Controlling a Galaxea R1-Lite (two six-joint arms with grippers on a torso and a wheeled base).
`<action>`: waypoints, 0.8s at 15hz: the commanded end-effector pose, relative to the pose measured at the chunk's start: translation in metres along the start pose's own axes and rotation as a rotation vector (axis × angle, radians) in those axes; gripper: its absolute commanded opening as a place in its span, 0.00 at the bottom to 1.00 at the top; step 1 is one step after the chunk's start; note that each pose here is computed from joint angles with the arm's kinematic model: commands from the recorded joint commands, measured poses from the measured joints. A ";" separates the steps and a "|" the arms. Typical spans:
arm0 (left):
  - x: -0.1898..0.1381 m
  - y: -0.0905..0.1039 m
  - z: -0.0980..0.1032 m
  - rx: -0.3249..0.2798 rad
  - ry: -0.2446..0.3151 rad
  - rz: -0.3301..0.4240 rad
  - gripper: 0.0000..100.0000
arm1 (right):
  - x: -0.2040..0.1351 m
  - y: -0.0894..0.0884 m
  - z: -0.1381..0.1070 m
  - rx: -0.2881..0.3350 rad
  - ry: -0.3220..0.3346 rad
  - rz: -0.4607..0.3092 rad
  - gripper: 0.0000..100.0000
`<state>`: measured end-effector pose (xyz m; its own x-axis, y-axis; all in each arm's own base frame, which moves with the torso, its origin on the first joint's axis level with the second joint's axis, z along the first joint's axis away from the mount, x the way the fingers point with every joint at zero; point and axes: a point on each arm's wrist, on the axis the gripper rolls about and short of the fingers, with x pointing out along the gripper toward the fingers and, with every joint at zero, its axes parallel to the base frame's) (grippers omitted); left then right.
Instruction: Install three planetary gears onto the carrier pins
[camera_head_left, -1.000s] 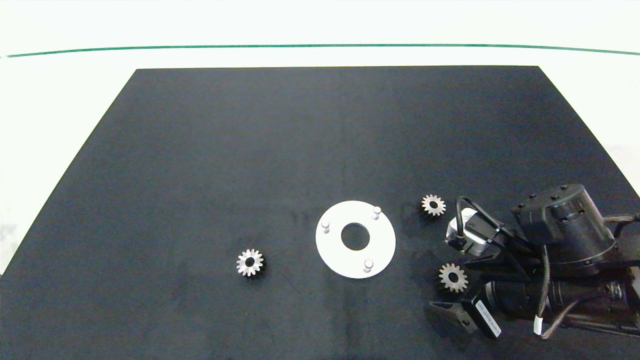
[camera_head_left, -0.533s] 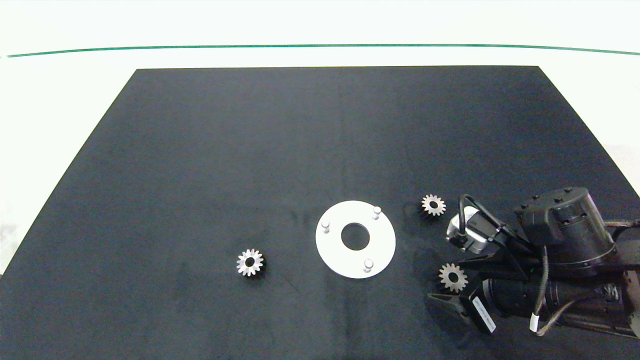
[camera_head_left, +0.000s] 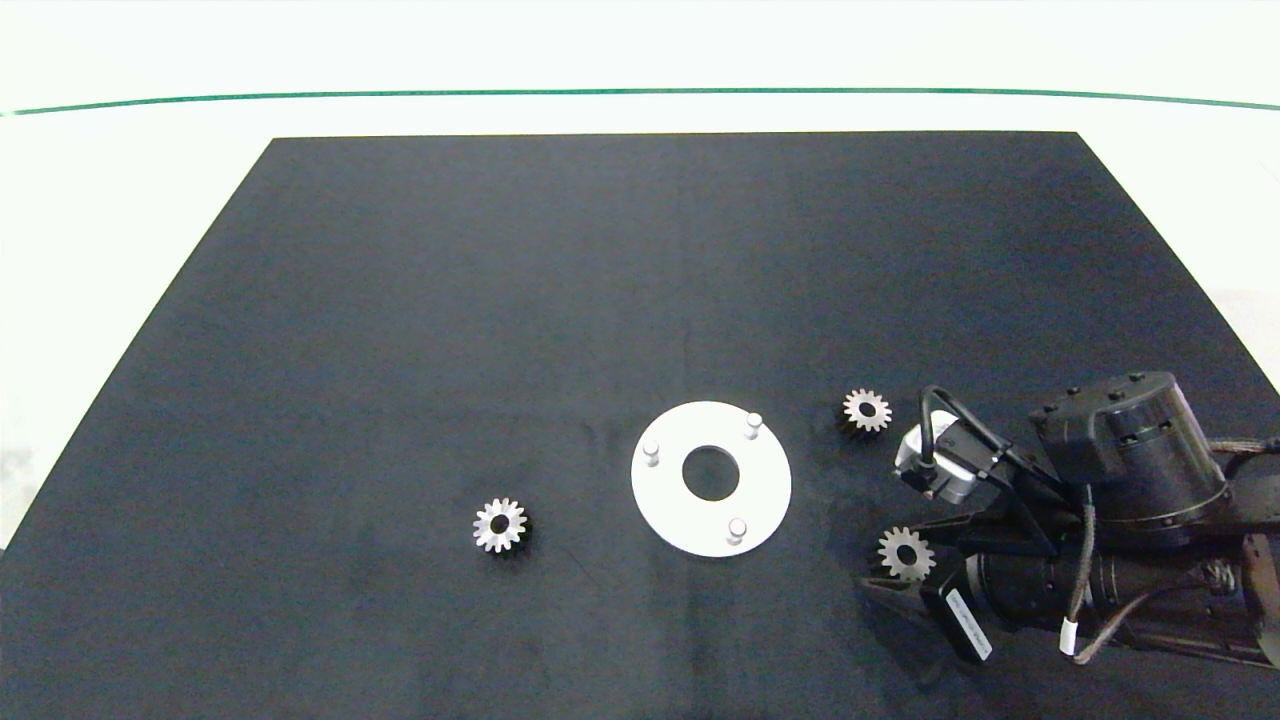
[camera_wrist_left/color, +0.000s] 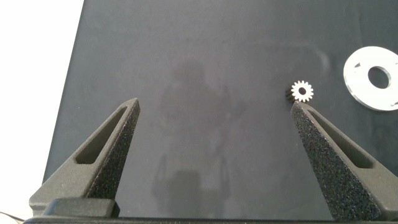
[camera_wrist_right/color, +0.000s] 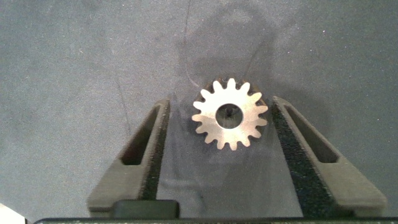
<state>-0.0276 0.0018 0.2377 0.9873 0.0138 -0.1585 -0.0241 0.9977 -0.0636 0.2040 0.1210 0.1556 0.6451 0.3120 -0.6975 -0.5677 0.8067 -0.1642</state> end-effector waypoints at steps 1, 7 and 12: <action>0.000 0.000 0.000 0.000 0.005 0.001 1.00 | 0.001 -0.002 -0.001 0.006 0.005 0.005 0.57; 0.001 0.000 0.000 0.000 0.006 -0.002 1.00 | 0.005 -0.005 -0.002 0.014 0.017 0.009 0.45; 0.001 0.000 0.000 0.000 0.006 -0.001 1.00 | 0.007 -0.005 -0.001 0.011 0.014 0.009 0.34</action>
<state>-0.0272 0.0019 0.2376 0.9869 0.0119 -0.1606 -0.0224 0.9977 -0.0635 0.2098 0.1181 0.1513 0.6339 0.3136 -0.7069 -0.5669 0.8102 -0.1489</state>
